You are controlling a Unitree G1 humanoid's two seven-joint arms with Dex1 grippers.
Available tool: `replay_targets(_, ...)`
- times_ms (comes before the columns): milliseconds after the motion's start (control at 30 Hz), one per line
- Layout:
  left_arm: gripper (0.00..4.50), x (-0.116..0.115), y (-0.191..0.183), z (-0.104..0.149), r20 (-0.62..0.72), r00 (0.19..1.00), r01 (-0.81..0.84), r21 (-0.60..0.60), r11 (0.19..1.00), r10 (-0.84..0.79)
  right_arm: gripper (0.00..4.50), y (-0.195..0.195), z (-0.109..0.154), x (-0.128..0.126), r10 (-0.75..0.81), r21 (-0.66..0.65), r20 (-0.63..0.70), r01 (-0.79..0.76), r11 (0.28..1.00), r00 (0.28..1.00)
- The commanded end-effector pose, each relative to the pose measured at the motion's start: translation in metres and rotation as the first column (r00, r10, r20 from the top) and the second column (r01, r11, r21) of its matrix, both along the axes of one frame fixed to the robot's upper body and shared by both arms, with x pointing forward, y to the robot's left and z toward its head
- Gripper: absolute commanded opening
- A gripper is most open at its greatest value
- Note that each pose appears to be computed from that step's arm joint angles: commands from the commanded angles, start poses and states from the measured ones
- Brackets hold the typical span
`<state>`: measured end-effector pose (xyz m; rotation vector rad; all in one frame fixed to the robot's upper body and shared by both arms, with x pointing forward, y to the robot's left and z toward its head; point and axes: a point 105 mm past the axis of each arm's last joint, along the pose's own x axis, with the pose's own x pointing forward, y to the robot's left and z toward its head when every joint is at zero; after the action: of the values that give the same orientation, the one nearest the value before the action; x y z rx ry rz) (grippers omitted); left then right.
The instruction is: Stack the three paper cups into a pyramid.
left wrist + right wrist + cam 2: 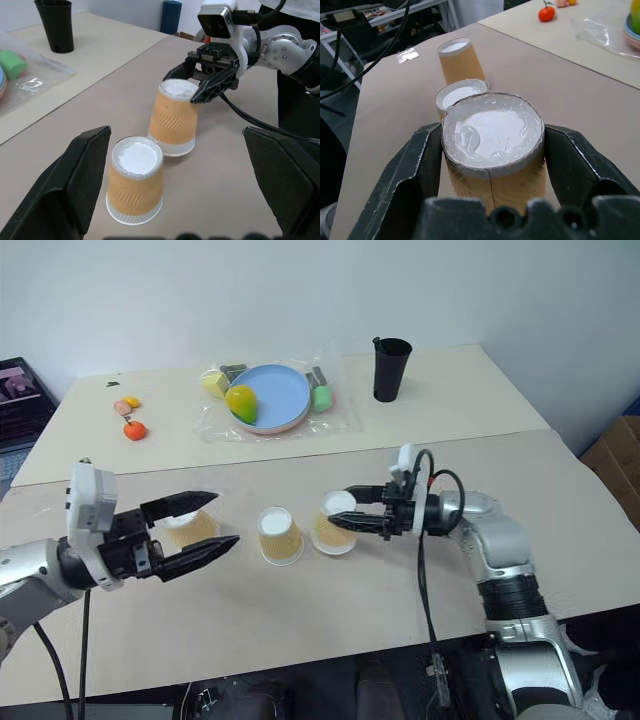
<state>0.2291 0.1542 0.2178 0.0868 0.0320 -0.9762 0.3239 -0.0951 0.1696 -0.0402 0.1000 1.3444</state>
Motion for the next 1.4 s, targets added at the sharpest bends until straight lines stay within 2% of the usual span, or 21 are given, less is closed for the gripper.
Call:
replay_targets(33, 4.5, -0.004, -0.004, 0.008, 0.045, 0.999, 0.008, 0.012, 1.0, -0.008, 2.79, 0.006, 0.006, -0.003, 0.025, 0.01, 0.051, -0.026, 1.0, 0.998)
replay_targets(833, 4.5, 0.003, -0.012, 0.01, 0.054, 0.998, 0.027, -0.02, 0.999, -0.026, 2.79, 0.019, -0.021, 0.005, 0.018, -0.014, 0.051, -0.017, 1.0, 0.999)
replay_targets(900, 4.5, 0.003, -0.012, 0.009, 0.054, 0.998, 0.026, -0.022, 0.999, -0.025, 3.8, 0.019, -0.021, 0.009, -0.004, -0.005, 0.052, 0.004, 1.0, 0.999)
replay_targets(933, 4.5, 0.003, -0.013, 0.008, 0.054, 0.998, 0.025, -0.023, 0.999, -0.024, 3.85, 0.019, -0.022, 0.01, -0.003, -0.009, 0.046, 0.003, 1.0, 0.999)
replay_targets(1000, 4.5, 0.003, -0.013, 0.008, 0.055, 0.998, 0.024, -0.026, 0.999, -0.023, 4.44, 0.018, -0.025, 0.009, 0.0, -0.027, 0.027, 0.001, 1.0, 1.0)
replay_targets(1267, 4.5, 0.007, -0.016, 0.006, 0.052, 0.998, 0.038, -0.043, 0.998, -0.036, 4.44, 0.005, -0.01, -0.008, 0.074, -0.02, -0.051, -0.075, 0.997, 0.996)
replay_targets(1400, 4.5, 0.013, -0.018, 0.005, 0.046, 0.997, 0.06, -0.068, 0.996, -0.057, 4.44, -0.007, 0.014, -0.017, 0.07, 0.018, -0.05, -0.069, 0.997, 0.996)
